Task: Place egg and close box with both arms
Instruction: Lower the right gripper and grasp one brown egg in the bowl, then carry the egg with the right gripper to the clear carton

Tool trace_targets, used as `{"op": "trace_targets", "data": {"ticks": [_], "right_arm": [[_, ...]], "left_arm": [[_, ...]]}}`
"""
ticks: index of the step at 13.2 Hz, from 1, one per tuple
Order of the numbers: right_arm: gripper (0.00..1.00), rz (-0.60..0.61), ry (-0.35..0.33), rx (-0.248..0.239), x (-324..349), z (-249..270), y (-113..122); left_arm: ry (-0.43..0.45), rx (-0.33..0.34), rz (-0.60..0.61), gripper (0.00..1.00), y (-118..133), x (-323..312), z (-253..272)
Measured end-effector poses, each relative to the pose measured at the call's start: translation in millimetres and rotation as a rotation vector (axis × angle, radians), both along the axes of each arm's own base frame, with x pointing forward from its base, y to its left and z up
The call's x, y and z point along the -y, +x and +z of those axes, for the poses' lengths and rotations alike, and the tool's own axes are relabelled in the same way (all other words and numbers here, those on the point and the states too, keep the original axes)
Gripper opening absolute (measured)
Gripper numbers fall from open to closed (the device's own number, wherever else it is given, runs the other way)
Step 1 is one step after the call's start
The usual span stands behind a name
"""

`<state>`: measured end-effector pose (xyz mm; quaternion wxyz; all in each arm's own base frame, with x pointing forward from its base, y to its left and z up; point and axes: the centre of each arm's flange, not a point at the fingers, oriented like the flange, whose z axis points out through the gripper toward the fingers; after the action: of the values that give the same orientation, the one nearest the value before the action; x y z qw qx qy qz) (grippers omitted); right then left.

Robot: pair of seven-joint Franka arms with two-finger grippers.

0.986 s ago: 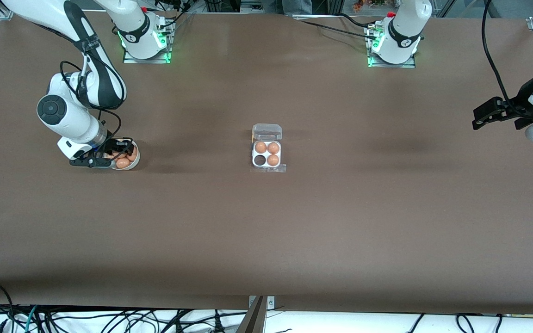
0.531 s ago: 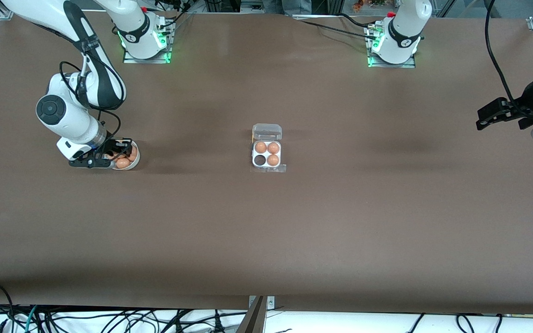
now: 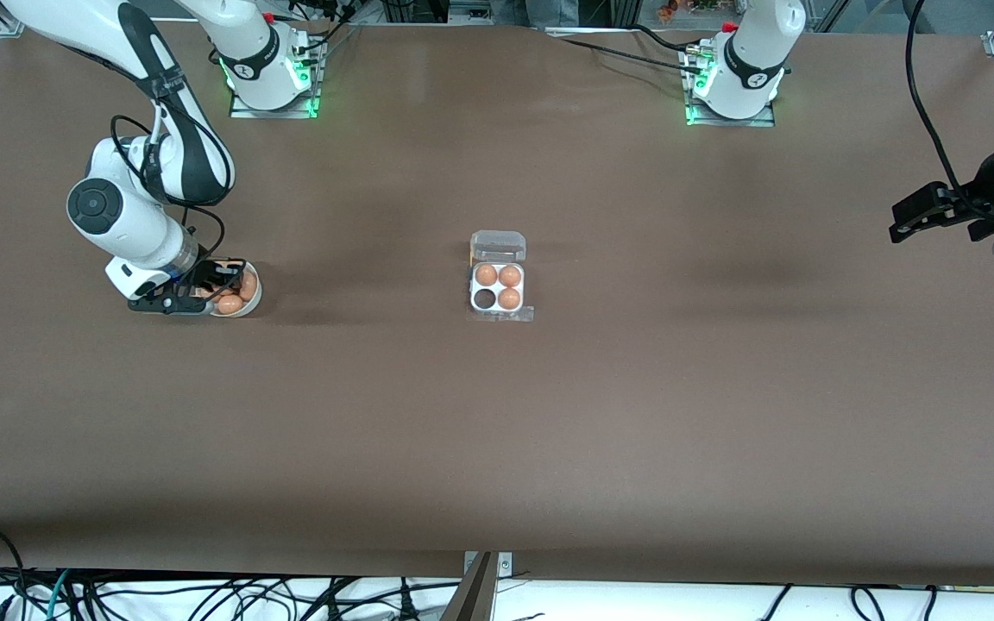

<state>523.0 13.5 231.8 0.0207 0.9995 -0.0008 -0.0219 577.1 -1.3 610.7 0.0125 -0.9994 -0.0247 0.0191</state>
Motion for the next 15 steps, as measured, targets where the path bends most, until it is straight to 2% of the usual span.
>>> {"op": "trace_targets", "data": {"ticks": [5,11,15], "right_arm": [[0.48,0.004,-0.001,0.001,0,6,6],[0.48,0.006,-0.012,-0.071,-6,50,38],[0.48,0.011,-0.029,-0.126,-52,79,49]], "left_arm": [[0.0,0.0,0.0,1.0,0,0,0],[0.0,0.0,-0.001,1.0,0,1,0],[0.0,0.0,-0.002,1.0,0,1,0]]}}
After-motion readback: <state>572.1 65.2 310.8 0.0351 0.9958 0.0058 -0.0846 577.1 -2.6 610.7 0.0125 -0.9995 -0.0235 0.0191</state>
